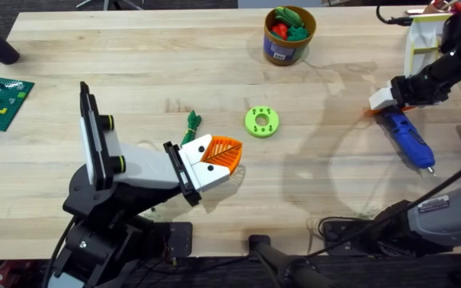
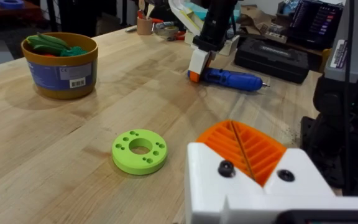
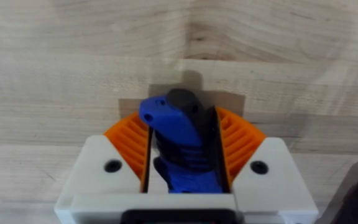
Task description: Pick up the gripper from the table and insert it into the empty holder that is missing its gripper. Then pick up a screw, insert it into the mounting hole, and use the screwdriver to tighten it. Finally, clean up the table by picking up the vegetable and placing it into the bucket.
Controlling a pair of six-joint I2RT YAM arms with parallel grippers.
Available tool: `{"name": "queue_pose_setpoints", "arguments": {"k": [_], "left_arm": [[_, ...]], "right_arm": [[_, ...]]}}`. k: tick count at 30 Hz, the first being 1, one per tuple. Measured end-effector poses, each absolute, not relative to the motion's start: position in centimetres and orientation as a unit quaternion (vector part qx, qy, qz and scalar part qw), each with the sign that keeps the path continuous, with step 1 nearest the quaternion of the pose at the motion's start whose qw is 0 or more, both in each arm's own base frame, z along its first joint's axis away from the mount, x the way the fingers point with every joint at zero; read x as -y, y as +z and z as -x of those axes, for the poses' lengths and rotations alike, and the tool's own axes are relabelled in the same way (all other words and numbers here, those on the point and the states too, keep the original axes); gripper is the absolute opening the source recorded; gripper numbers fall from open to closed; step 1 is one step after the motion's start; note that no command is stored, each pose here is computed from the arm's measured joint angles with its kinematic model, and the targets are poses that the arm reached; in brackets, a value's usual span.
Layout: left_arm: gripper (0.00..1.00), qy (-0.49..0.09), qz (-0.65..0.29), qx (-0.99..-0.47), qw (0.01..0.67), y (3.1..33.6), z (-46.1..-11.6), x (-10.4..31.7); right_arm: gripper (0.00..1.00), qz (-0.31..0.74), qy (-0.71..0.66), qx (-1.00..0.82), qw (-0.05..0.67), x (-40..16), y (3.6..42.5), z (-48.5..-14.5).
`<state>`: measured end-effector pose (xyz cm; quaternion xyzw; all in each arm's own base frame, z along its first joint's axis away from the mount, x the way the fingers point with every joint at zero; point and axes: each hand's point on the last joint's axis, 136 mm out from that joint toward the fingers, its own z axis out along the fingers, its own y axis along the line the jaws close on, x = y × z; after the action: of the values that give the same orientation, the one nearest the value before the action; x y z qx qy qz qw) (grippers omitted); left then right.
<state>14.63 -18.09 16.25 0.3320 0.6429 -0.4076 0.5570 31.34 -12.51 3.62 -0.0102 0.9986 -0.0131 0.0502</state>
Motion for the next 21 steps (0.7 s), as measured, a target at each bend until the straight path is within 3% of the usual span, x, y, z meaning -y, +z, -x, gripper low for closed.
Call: {"name": "queue_pose_setpoints", "arguments": {"k": [18,19,21], "left_arm": [[0.009,-0.408,-0.332,-0.642,0.558,16.29,-14.63,18.10],[0.009,-0.408,-0.332,-0.642,0.558,16.29,-14.64,18.09],[0.009,-0.407,-0.332,-0.642,0.558,16.29,-14.65,18.09]], "right_arm": [[0.538,0.009,-0.002,-0.999,0.050,12.18,3.61,-31.25],[0.464,0.012,-0.002,-0.999,0.052,12.18,3.62,-31.33],[0.186,0.016,-0.001,-0.998,0.056,12.17,3.64,-31.50]]}}
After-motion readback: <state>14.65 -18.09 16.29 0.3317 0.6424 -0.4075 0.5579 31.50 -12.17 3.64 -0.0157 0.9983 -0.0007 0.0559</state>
